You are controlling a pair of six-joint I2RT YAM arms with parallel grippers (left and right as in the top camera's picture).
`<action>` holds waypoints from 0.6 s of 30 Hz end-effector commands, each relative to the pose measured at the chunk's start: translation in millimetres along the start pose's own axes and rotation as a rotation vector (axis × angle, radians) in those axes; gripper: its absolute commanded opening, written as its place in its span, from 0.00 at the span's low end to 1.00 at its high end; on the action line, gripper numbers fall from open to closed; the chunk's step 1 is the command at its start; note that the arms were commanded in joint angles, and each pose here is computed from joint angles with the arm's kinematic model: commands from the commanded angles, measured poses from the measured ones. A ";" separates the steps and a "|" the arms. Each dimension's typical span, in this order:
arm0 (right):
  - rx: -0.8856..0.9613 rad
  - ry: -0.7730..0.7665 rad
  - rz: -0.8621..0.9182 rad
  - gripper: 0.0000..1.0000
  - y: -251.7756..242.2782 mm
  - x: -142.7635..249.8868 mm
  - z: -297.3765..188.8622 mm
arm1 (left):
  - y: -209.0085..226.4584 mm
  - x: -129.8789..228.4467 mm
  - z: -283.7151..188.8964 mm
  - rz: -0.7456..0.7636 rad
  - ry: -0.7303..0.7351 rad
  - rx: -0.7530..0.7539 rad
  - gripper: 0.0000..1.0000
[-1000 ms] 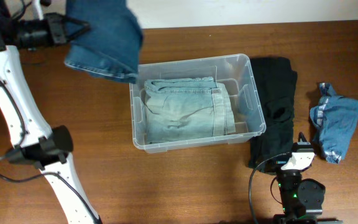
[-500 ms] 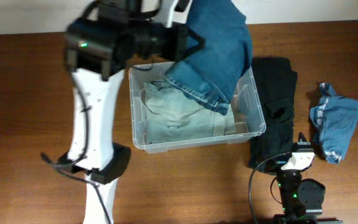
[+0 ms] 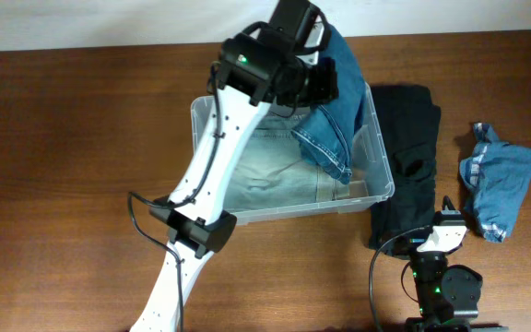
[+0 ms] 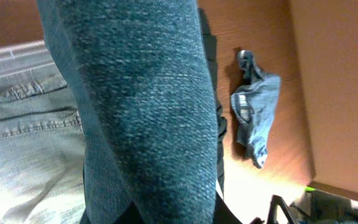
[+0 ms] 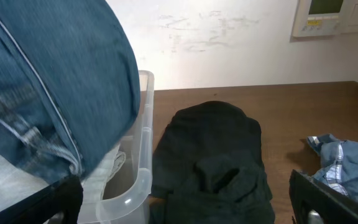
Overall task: Pack container
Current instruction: 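Lift the dark-blue jeans with the left gripper over the container, then lower the dark-blue jeans onto the light-blue jeans in the container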
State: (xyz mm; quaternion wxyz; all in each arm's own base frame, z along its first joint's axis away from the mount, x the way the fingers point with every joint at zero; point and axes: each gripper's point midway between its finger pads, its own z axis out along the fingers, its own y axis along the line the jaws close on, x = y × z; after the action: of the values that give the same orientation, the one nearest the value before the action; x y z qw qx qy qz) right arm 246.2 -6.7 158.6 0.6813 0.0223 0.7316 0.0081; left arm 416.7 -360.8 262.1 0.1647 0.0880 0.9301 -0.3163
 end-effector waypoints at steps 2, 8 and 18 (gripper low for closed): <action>-0.006 0.003 -0.006 0.98 1.1 1.9 0.0 | 1.1 31.7 24.9 -0.047 0.074 -0.100 0.01; -0.006 0.003 -0.006 0.98 1.1 1.9 0.0 | 22.0 52.6 31.9 -0.078 0.131 -0.226 0.01; -0.006 0.003 -0.006 0.98 1.1 1.9 0.0 | 55.4 6.4 21.8 -0.170 -0.062 -0.332 0.00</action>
State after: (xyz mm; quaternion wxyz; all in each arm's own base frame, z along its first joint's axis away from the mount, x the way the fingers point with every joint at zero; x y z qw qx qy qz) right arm 246.2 -6.7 158.6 0.6813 0.0226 0.7316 0.0083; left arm 406.0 -350.6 217.8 0.1437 0.0157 0.9676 -0.2072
